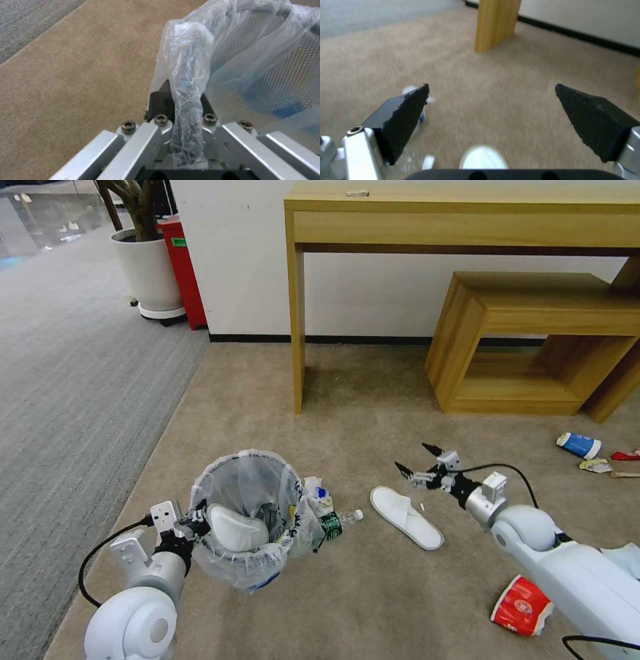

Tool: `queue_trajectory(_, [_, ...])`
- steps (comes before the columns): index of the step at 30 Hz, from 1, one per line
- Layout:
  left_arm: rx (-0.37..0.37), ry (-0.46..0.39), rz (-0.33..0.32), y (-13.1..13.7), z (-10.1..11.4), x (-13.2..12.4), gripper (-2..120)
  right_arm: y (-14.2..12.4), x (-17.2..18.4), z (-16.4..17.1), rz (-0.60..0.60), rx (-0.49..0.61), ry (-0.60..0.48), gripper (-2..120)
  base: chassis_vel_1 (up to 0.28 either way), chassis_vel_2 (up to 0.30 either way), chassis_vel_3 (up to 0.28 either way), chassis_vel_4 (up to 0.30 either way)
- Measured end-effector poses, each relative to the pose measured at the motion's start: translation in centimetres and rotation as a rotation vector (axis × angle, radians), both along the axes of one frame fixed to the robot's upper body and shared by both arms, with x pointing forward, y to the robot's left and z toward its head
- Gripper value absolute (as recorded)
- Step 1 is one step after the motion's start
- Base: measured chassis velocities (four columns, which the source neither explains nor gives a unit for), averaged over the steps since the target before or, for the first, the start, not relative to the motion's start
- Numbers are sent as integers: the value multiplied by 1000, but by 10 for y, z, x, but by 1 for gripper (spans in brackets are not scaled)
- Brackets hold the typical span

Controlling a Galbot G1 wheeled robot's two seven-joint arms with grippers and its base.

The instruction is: Pick up the trash bin and place the garbage on the floor into it.

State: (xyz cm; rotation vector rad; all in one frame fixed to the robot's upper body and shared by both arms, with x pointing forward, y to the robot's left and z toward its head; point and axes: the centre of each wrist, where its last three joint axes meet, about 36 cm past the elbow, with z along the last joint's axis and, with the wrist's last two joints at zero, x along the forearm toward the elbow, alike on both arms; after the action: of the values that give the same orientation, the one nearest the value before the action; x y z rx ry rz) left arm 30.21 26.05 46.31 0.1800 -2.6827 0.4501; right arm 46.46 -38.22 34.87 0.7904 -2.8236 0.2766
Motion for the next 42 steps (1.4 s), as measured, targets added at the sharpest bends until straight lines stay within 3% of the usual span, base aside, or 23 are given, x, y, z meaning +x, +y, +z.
queue_trajectory(5, [1, -2, 7, 2, -2, 1, 2, -3, -9, -23, -31, -60, 47, 89, 0, 0, 0, 0])
queue_trajectory(26, [3, -1, 27, 6, -5, -2, 2, -46, -17, -98, -122, -143, 155, 93, 0, 0, 0, 0])
queue_trajectory(42, [-1, -11, 13, 6, -1, -3, 2, -42, -13, -132, -141, -124, 207, 92, 0, 0, 0, 0])
